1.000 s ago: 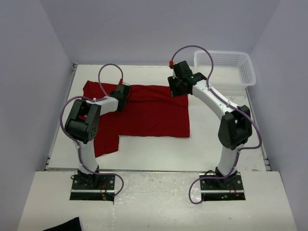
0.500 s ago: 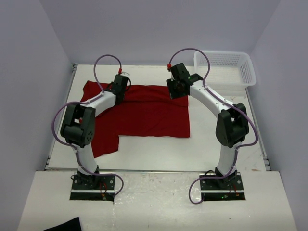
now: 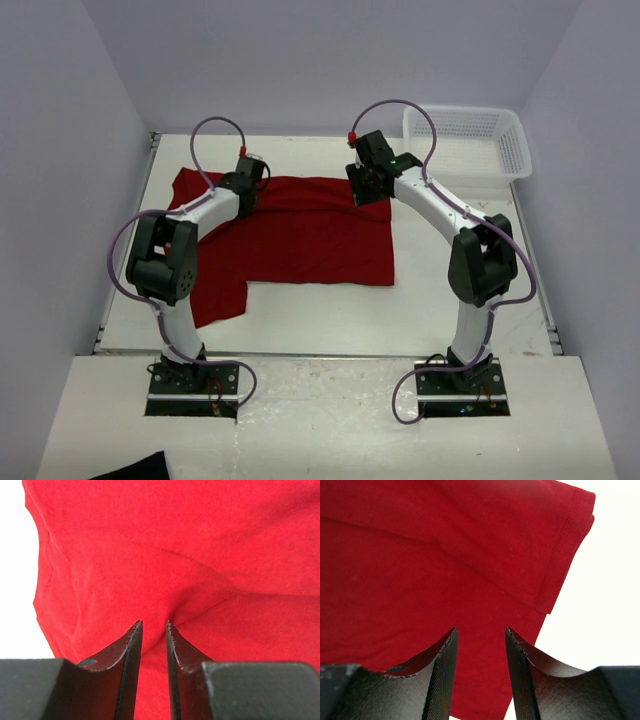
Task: Fold and stack the t-shirts
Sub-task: Fold the flattened tshirt in 1/3 of the way
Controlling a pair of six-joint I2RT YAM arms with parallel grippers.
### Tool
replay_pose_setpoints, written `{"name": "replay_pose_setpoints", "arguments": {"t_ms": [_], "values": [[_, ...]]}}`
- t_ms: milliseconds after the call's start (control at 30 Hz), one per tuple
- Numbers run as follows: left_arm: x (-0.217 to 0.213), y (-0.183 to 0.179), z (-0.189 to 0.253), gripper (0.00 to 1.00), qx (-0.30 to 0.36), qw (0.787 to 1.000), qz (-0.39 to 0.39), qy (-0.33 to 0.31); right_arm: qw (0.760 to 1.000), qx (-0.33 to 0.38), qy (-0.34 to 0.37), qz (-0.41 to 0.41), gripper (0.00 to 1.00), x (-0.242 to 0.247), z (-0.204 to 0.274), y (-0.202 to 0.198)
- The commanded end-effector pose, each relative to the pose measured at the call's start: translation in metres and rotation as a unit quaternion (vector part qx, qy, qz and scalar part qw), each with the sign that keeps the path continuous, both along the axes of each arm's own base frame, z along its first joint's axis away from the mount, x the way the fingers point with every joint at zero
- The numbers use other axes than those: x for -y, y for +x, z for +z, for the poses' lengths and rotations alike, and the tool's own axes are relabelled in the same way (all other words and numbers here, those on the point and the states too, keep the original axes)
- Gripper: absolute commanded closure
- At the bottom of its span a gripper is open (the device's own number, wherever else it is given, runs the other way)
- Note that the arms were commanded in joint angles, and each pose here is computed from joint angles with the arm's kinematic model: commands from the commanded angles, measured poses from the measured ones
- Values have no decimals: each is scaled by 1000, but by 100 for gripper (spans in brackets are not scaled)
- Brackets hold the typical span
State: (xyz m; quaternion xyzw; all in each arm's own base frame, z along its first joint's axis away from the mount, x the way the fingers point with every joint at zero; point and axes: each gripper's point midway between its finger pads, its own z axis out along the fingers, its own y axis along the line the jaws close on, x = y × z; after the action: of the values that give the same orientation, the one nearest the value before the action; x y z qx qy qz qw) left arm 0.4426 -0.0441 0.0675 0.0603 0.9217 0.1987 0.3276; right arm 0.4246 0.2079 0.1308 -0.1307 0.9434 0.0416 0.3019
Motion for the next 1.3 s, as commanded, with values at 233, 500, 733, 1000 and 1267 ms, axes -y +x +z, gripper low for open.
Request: {"name": "replay_pose_setpoints", "arguments": {"t_ms": [233,500,733,1000,1267], "values": [[-11,-14,-17,75,-27,999,37,-11,999,41,12,4,56,-5,30,8],[-15,-18,-30,75,-48,998,40,-7,999,41,11,2,56,-4,29,8],[-16,-22,-41,75,-59,997,41,-8,999,39,12,4,56,-5,28,7],[-29,-16,-43,83,-59,997,58,-8,999,37,10,3,56,-4,27,6],[-37,-11,-45,91,-54,996,64,-15,999,40,9,6,56,-7,29,7]]}}
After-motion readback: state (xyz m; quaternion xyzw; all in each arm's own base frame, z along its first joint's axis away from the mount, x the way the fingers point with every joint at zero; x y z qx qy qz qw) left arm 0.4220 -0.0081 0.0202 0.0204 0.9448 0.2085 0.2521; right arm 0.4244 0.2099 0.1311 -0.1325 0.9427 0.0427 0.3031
